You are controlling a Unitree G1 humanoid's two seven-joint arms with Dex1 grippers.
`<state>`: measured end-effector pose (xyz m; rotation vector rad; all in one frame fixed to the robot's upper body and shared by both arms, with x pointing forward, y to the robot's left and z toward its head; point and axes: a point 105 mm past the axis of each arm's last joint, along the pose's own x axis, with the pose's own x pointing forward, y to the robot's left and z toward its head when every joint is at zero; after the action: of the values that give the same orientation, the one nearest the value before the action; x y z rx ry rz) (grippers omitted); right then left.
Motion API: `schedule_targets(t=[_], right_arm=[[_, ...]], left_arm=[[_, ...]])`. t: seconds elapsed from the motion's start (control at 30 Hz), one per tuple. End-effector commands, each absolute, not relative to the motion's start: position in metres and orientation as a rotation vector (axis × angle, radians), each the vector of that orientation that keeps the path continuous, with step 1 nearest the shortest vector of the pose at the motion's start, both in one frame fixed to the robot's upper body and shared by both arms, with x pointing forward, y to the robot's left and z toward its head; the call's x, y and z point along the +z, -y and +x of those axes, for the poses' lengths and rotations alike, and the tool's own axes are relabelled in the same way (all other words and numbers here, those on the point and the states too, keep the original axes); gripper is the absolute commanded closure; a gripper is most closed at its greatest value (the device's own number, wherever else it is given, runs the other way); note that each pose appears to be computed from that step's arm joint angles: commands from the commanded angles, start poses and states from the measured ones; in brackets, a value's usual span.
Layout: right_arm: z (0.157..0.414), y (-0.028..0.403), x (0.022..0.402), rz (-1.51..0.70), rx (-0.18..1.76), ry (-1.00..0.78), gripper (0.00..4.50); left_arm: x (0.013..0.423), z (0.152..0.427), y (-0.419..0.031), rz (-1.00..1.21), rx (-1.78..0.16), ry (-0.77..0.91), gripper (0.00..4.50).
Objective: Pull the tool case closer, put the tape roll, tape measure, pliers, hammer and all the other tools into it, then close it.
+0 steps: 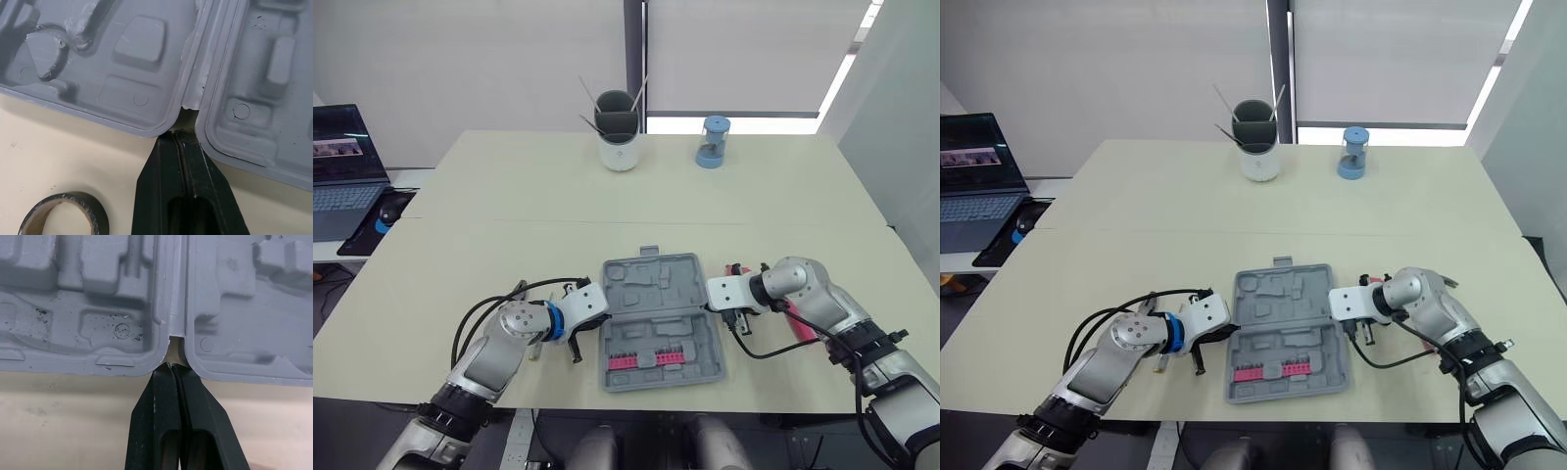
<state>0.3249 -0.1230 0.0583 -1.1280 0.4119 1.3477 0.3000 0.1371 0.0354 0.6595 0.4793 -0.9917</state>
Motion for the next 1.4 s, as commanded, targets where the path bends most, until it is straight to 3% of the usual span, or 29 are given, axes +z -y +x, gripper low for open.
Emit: schedule_targets(t=[0.03, 0.87, 1.4], right_arm=[[0.312, 0.104, 0.075, -1.103, 1.396, -0.3, 4.49], [0.246, 0.106, 0.057, -0.97, 1.447, -0.407, 4.49], [0.242, 0.109, 0.054, -0.962, 1.443, -0.427, 4.49]], left_arm=[[0.047, 0.296, -0.108, 0.628, -1.097, -0.399, 4.5], [0.031, 0.238, -0.097, 0.619, -1.292, -0.502, 4.5], [0.022, 0.229, -0.103, 0.628, -1.303, -0.539, 4.5]])
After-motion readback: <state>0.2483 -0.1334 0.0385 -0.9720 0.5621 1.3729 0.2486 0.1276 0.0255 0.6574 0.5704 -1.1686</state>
